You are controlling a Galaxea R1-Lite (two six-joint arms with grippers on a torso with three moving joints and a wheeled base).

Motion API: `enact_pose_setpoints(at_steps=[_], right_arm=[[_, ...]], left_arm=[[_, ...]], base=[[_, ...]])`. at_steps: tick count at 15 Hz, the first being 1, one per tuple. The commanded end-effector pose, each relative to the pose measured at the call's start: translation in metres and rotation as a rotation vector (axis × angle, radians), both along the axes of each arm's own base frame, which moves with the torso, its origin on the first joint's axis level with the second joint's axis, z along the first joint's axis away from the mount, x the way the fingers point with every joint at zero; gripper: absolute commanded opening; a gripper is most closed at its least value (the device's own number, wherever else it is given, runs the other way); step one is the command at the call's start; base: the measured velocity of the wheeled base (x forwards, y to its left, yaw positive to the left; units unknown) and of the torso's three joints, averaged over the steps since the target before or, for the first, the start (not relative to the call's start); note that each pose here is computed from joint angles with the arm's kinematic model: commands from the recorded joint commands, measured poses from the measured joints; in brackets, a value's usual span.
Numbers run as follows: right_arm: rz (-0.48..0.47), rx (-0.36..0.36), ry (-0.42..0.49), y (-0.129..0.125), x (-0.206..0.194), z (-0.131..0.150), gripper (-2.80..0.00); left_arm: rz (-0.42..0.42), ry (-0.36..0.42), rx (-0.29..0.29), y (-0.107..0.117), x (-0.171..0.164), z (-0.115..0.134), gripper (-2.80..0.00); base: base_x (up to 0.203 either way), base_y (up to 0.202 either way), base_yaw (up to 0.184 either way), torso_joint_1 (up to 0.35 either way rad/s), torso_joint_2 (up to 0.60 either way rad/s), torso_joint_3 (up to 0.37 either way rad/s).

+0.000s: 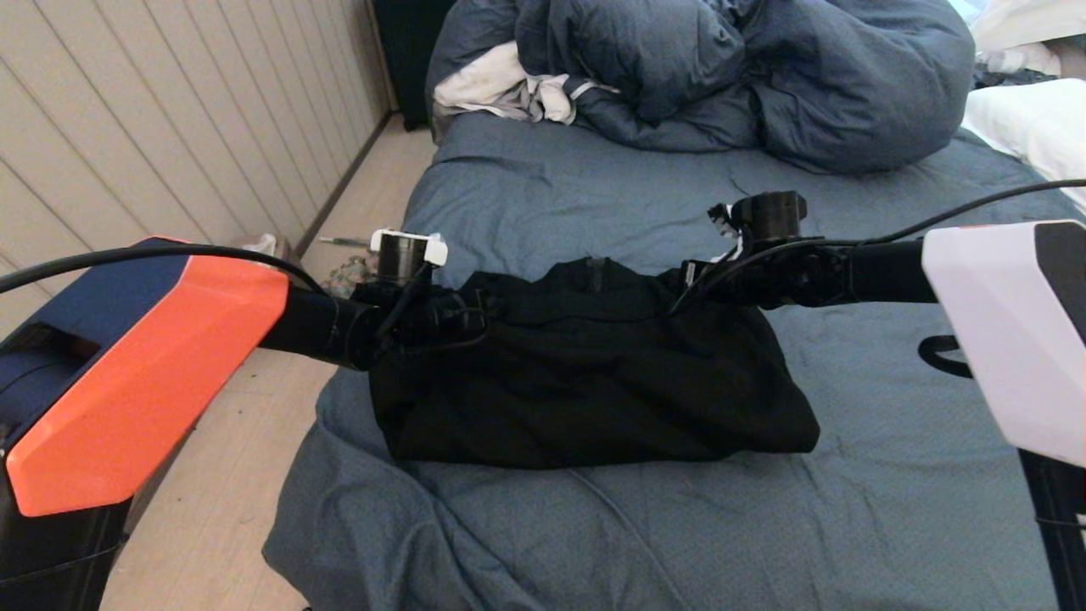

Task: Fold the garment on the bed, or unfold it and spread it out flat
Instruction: Unfold the black sweatshirt

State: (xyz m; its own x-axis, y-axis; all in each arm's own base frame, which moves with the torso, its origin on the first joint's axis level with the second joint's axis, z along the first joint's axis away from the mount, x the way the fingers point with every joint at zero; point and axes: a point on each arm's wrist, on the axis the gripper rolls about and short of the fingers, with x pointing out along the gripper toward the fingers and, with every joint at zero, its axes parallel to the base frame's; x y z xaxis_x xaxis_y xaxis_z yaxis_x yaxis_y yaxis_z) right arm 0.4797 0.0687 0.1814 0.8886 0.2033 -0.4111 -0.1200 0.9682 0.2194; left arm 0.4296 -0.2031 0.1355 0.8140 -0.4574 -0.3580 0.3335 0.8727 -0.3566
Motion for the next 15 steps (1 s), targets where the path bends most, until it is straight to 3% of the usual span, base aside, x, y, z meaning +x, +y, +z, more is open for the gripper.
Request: enact_pose_setpoints(at_steps=[1,2,3,10,15], right_arm=[[0.002,0.002,-0.003,0.000,-0.001,0.002,0.00],[0.002,-0.004,0.002,0.000,-0.002,0.001,0.00],[0.004,-0.008,0.006,0.000,-0.002,0.000,-2.80],[0.009,-0.003,-0.003,0.001,-0.003,0.003,-2.80],[0.005,0.043,-0.055,0.002,-0.032,0.044,-2.80]], left_arm=[[0.000,-0.004,-0.006,0.000,-0.002,0.003,-2.80],[0.010,-0.011,-0.008,0.000,-0.001,0.006,-2.80],[0.031,-0.017,-0.002,0.000,0.000,0.006,-2.80],[0.054,-0.042,-0.011,0.000,0.000,0.015,-2.80],[0.053,-0.081,-0.053,0.005,-0.025,0.051,-2.80]], base=[[0.000,0.000,0.000,0.000,0.00,0.000],[0.000,0.000,0.000,0.000,0.00,0.000],[0.000,0.000,0.000,0.000,0.00,0.000],[0.000,0.000,0.000,0.000,0.00,0.000],[0.000,0.000,0.000,0.000,0.00,0.000]])
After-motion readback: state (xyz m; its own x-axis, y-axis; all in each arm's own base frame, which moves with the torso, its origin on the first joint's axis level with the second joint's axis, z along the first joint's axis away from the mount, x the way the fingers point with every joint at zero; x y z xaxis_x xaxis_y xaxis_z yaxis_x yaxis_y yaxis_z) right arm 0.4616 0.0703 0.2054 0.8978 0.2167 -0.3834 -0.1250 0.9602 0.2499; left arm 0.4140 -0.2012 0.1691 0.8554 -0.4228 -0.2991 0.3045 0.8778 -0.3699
